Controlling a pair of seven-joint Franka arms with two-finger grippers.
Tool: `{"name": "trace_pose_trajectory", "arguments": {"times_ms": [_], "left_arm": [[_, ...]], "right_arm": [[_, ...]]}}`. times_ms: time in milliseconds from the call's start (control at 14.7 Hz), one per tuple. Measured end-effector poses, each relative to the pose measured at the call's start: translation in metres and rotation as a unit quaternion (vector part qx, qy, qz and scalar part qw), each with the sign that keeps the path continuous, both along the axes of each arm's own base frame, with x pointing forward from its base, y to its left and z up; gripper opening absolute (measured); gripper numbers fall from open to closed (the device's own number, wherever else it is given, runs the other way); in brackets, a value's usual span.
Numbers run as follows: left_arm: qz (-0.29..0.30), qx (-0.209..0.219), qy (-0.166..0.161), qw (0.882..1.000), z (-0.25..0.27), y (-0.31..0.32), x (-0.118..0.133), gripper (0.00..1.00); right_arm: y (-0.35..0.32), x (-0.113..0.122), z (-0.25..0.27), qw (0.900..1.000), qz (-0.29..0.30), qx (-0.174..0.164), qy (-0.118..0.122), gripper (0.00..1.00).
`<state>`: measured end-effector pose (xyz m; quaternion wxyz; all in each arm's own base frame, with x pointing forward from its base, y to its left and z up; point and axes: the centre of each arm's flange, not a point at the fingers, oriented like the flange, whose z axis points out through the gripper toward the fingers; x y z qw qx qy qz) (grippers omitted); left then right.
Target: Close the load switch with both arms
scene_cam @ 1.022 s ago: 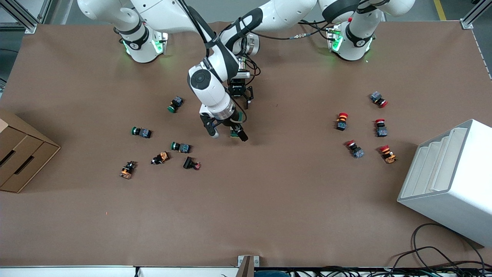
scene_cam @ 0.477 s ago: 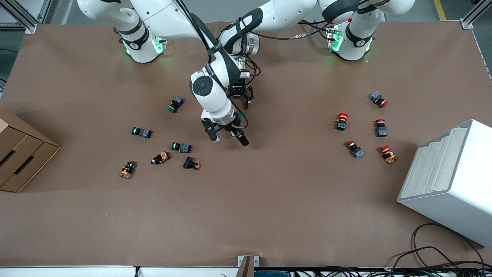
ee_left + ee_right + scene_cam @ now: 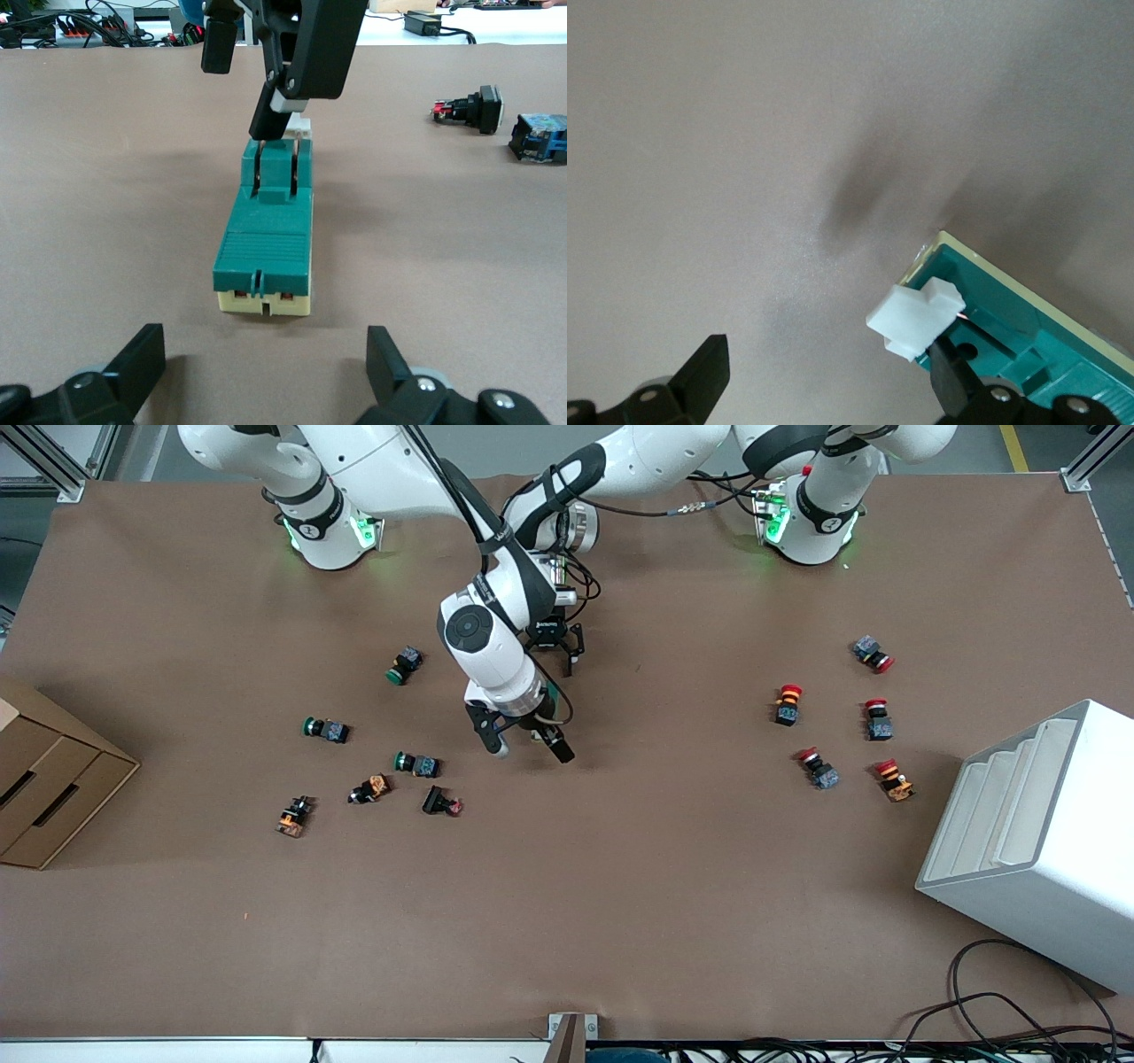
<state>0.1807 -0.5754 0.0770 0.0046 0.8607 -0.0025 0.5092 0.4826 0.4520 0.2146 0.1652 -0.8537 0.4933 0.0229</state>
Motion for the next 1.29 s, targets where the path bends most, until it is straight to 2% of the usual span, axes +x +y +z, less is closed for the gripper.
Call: {"name": "trace_pose_trajectory", "arguments": {"times_ms": [204,749,1158,1294], "left_arm": [[0.000,0.000,0.000,1.000,0.000,0.000,0.000,1.00],[0.000,0.000,0.000,1.000,0.000,0.000,0.000,1.00],[0.000,0.000,0.000,1.000,0.000,0.000,0.000,1.00],[0.000,0.000,-0.001,1.000,0.000,0.000,0.000,1.00]], "right_arm": [[0.000,0.007,-0.001,1.000,0.001,-0.004,0.020,1.00],[-0.003,0.038,-0.008,0.994,-0.004,-0.010,0.106,1.00],[-0.003,0.046,-0.008,0.991,-0.002,-0.012,0.130,1.00],[-0.004,0.055,-0.003,0.990,0.003,-0.020,0.141,1.00]]}}
